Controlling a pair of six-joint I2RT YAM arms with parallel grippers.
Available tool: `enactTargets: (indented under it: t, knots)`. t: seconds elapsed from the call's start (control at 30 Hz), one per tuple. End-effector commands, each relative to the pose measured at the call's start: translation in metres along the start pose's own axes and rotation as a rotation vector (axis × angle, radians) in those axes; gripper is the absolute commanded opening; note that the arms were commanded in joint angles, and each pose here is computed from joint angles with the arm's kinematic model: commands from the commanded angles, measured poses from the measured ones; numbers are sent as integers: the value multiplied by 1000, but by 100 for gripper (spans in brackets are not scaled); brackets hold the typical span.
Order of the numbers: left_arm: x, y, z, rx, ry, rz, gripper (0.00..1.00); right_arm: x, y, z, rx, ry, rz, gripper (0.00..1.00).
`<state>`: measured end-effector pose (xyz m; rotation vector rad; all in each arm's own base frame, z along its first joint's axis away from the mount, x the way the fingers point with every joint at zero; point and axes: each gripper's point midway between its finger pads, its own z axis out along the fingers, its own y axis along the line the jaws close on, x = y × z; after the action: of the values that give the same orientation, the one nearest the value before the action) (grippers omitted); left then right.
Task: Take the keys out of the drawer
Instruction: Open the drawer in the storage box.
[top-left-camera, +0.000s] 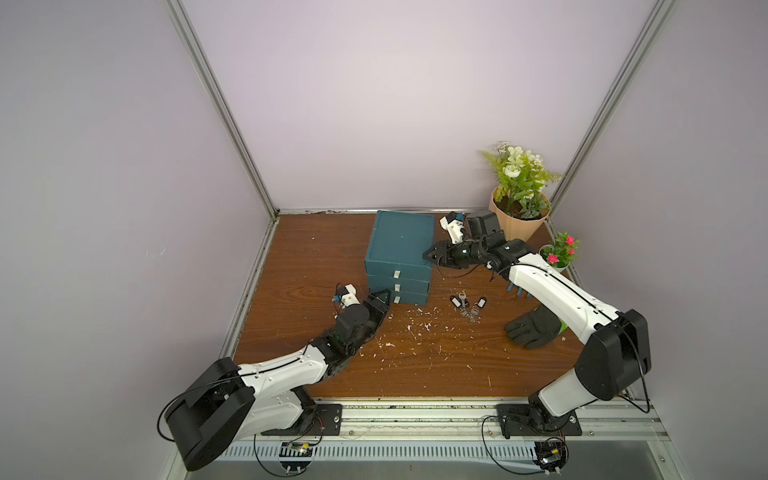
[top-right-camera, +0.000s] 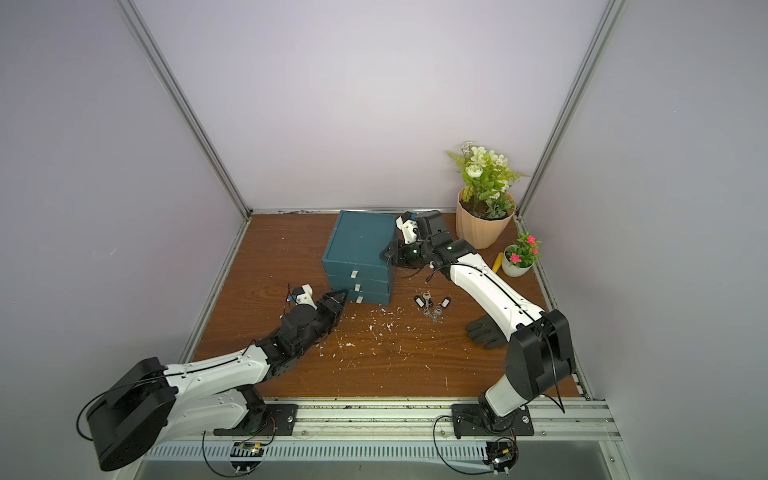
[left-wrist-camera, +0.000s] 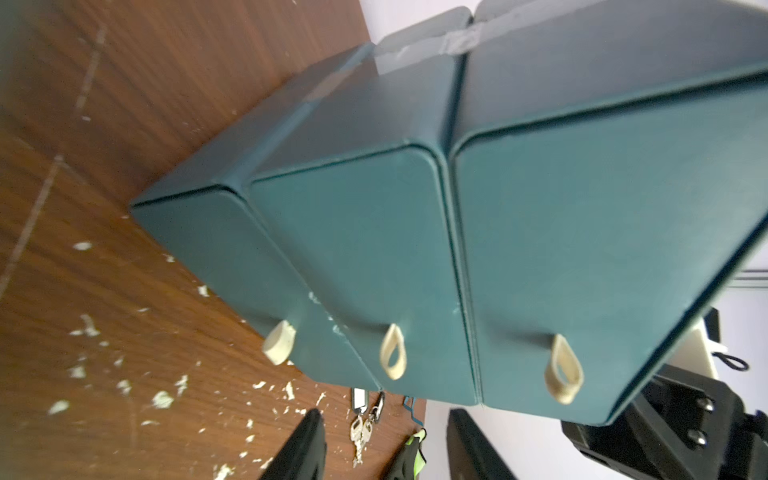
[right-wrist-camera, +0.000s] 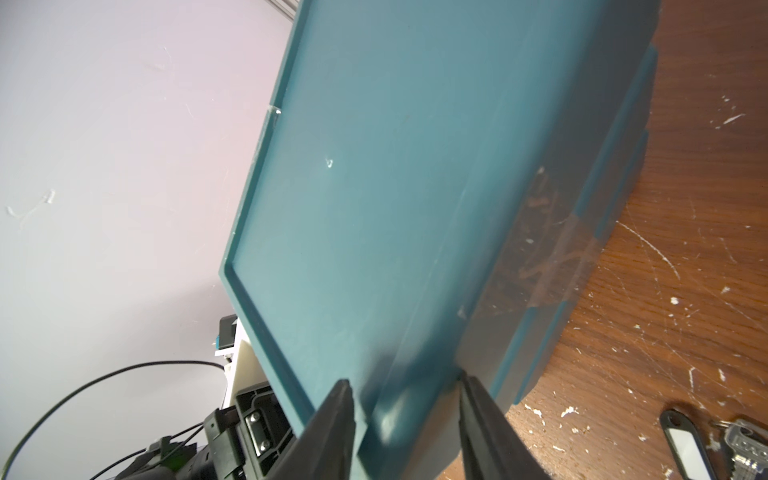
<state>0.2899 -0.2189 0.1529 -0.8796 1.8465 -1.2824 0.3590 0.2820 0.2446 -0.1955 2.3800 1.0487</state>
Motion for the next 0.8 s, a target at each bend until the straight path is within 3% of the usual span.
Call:
enactTargets:
  t: [0.0,0.47,0.53,0.63,0.77]
  knots:
    - [2,-31,8,99,18,-6,46,-16,29,-17,-85,-47,-57,45]
    - [8,-21,26,49,26,-19,32,-17,29,-14,-97,-39,-55,45]
    - [6,-19,26,41,16,-22,33,-17,29,-14,-97,-37,-54,45]
    - [7,-16,28,23,16,-24,42,-16,28,-12,-98,-35,-51,45]
    - [10,-17,35,23,29,-27,41,-14,28,-11,-106,-32,-43,45]
